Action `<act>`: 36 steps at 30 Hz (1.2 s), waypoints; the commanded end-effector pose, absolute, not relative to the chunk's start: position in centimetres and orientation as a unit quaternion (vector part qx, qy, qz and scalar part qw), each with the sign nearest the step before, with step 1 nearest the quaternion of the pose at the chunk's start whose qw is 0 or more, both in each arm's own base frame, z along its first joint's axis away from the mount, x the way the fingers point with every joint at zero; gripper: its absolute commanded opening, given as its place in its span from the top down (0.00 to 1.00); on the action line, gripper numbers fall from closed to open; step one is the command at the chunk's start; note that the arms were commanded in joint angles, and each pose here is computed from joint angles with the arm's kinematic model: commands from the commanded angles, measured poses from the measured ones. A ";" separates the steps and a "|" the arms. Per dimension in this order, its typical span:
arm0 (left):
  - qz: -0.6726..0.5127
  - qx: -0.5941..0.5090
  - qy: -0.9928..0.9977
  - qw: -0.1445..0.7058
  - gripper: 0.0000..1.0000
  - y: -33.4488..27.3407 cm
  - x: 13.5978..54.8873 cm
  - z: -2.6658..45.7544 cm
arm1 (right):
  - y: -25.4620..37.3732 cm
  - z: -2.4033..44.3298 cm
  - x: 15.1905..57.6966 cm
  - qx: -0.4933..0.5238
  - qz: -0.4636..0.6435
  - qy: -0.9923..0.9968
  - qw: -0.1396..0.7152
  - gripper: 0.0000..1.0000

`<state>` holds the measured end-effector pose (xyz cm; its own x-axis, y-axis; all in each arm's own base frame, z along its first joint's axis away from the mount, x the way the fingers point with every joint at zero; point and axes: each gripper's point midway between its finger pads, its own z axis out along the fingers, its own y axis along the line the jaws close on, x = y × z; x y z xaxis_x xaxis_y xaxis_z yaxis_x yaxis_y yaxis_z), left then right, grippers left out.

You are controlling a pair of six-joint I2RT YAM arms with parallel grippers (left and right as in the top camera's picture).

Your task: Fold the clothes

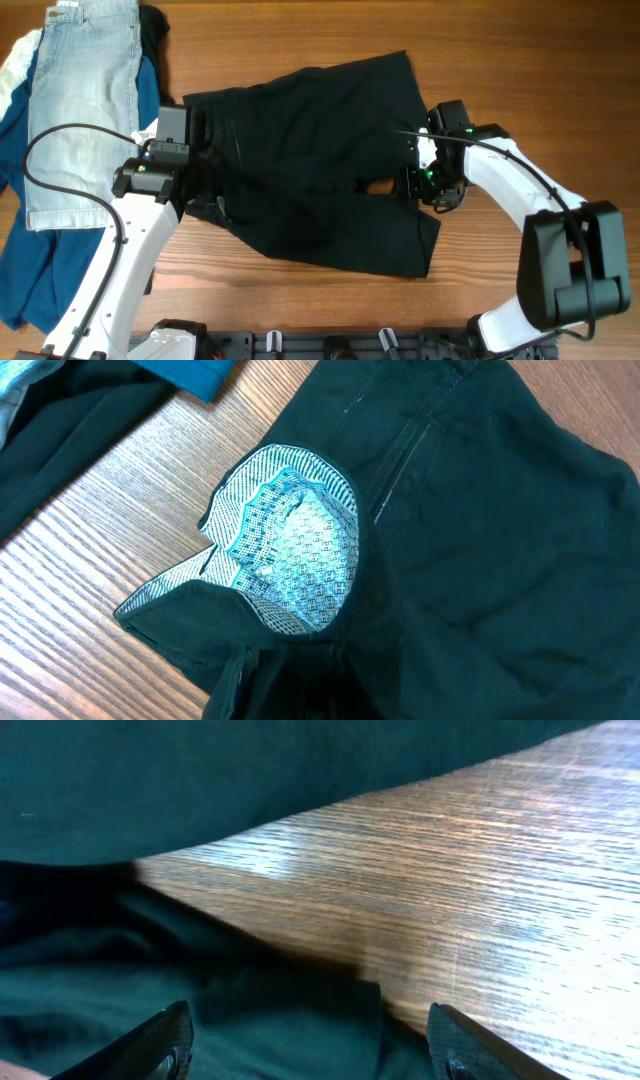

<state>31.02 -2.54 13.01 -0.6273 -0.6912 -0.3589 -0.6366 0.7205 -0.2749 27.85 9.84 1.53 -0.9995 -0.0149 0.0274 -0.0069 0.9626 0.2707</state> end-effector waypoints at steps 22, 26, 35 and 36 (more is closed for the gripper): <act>-0.109 -0.350 0.876 0.313 0.96 -2.7 31.8 19.2 | 7.2 19.4 37.2 0.000 -0.159 -0.964 -0.211 0.96; -0.130 -0.346 0.846 0.385 0.96 -1.9 31.0 23.7 | 6.5 24.6 40.1 0.004 -0.137 -0.945 -0.296 0.96; -0.111 -0.357 0.828 0.418 0.96 -1.5 36.6 22.3 | 6.9 21.5 48.1 0.035 -0.130 -0.923 -0.360 0.96; -0.109 -0.357 0.829 0.416 0.96 -1.8 38.2 21.1 | 7.0 20.2 49.0 0.035 -0.130 -0.924 -0.357 0.96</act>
<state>35.31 -1.94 22.24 -0.4110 -0.6983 -0.5860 -0.4904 0.7112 -0.5037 47.04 7.26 22.30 -0.7394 0.0476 -0.6715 -0.1573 0.9577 0.2411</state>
